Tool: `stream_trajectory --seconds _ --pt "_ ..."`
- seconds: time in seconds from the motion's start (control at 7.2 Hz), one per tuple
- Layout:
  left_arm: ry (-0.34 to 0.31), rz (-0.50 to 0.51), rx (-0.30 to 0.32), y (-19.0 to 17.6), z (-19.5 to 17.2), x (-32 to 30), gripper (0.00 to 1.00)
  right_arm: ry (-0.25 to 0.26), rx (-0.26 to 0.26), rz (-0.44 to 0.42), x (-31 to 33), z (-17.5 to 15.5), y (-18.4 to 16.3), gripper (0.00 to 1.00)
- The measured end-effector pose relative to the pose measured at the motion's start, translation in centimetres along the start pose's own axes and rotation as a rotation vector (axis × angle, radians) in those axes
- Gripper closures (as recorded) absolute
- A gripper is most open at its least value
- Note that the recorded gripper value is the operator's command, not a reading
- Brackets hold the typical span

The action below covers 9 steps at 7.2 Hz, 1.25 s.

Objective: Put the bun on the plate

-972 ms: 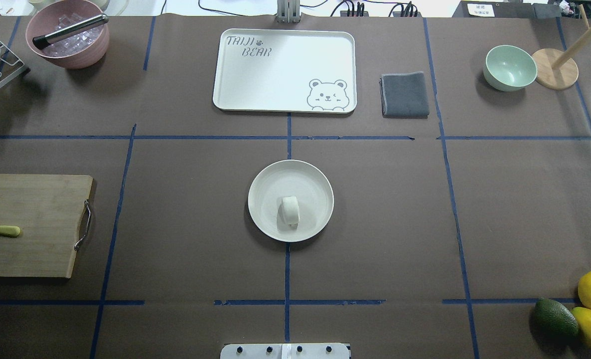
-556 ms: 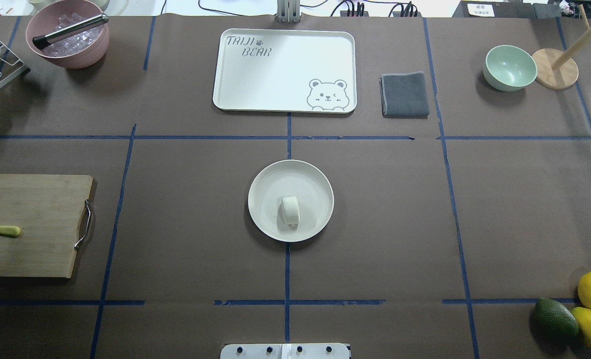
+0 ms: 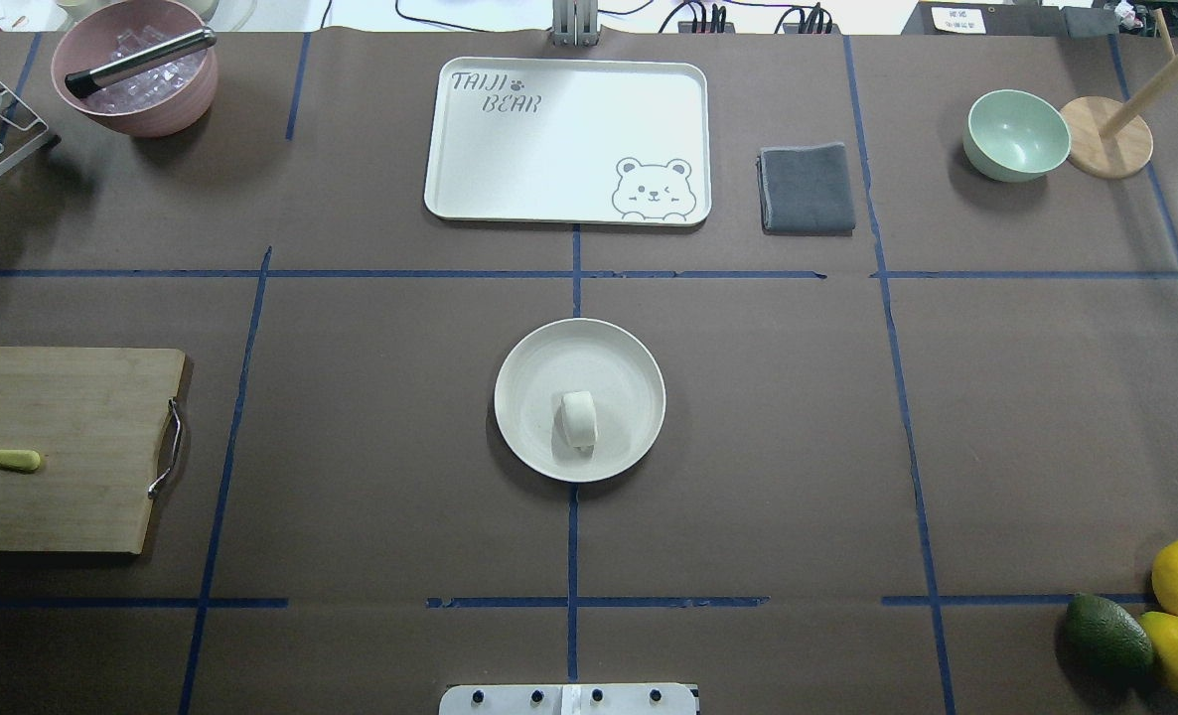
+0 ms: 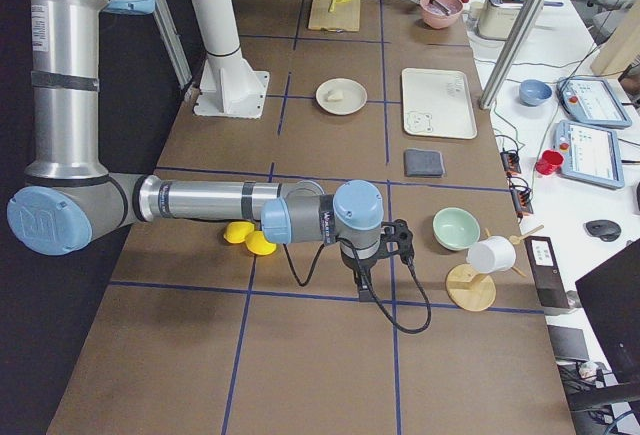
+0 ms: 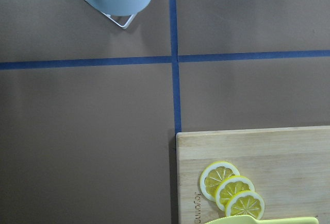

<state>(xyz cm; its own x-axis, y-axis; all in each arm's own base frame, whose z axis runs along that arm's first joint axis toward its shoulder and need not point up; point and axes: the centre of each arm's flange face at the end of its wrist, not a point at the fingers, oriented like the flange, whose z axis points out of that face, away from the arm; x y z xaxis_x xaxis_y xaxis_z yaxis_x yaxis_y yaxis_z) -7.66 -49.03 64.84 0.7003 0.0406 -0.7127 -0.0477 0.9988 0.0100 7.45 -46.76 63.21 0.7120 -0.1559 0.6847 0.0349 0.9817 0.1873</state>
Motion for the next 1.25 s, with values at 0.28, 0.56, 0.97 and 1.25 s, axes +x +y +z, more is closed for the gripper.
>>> stream_trajectory --seconds 0.28,0.56,0.97,1.25 --pt "-0.005 -0.012 0.003 1.5 0.6 -1.3 0.0 0.0 0.0 0.0 0.0 0.0 0.0 0.0" --pt "-0.004 -0.015 0.012 2.3 0.8 -1.9 0.0 -0.001 -0.001 0.001 0.0 0.0 0.1 0.0" --pt "-0.002 -0.012 0.016 2.4 0.7 -1.9 0.0 -0.004 -0.002 0.003 0.0 0.0 0.1 0.0" --pt "-0.002 -0.01 0.018 2.3 0.6 -1.8 0.0 -0.026 -0.003 0.005 -0.1 0.1 0.3 0.0"
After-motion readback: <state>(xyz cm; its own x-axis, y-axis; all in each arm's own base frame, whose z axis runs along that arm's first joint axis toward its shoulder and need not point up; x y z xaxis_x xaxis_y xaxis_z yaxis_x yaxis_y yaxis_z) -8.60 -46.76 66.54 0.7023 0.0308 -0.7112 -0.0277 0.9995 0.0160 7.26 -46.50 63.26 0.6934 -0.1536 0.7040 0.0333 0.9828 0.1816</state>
